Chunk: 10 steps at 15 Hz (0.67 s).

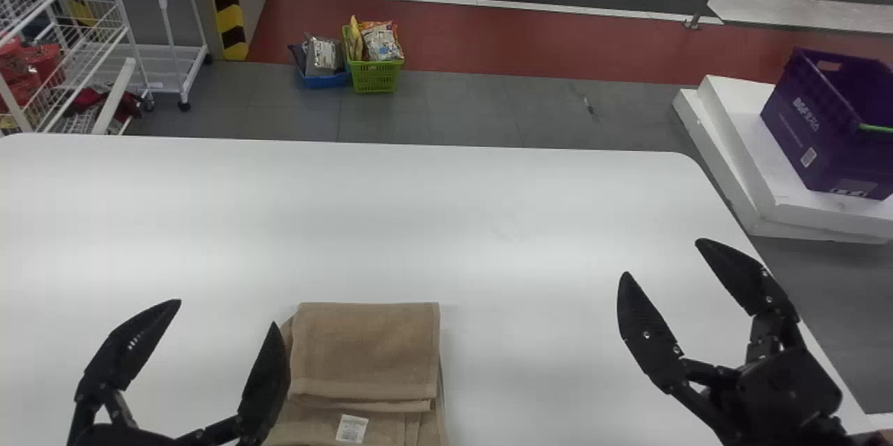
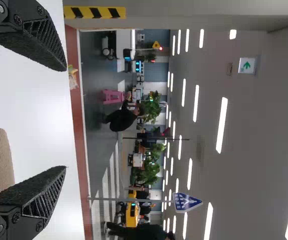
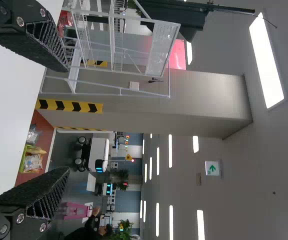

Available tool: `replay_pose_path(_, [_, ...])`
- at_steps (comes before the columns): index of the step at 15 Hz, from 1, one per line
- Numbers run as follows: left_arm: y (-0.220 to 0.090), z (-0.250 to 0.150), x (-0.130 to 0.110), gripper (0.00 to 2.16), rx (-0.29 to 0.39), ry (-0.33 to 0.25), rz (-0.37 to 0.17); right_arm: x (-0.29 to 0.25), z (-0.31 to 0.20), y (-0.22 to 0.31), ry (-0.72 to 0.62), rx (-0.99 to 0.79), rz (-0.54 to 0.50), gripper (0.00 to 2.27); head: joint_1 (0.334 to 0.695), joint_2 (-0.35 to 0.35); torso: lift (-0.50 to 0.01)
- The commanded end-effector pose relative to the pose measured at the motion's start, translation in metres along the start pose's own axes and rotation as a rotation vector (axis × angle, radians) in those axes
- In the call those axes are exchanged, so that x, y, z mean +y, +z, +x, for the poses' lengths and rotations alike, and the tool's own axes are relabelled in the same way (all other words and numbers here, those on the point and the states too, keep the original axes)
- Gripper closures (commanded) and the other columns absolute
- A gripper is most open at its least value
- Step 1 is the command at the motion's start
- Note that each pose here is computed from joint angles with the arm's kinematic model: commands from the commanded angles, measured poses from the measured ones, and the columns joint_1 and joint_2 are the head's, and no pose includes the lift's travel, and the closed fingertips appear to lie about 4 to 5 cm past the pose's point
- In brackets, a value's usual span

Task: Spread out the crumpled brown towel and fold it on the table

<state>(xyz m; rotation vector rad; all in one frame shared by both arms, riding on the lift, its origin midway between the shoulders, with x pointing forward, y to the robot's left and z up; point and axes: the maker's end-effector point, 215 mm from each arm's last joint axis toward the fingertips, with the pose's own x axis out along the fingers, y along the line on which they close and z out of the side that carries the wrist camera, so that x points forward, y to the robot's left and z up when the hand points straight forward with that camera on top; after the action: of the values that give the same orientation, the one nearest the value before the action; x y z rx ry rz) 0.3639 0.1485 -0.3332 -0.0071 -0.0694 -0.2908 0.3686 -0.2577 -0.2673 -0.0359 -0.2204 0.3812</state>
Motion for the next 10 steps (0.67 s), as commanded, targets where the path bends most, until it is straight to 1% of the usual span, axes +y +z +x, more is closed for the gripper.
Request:
replay_pose_path(1, [-0.001, 0.0, -0.002, 0.12, 0.005, -0.004, 0.002, -0.003, -0.002, 0.0, -0.007, 0.002, -0.004, 0.12, 0.695, -0.168, -0.127])
replay_pose_path(6, [-0.004, 0.002, -0.006, 0.12, 0.017, -0.014, 0.011, -0.009, -0.005, 0.0, -0.018, 0.006, -0.007, 0.12, 0.695, -0.187, -0.127])
replay_pose_path(10, [-0.013, 0.007, -0.011, 0.12, 0.046, -0.024, 0.008, -0.014, -0.007, 0.0, -0.025, 0.001, 0.001, 0.12, 0.695, -0.199, -0.127])
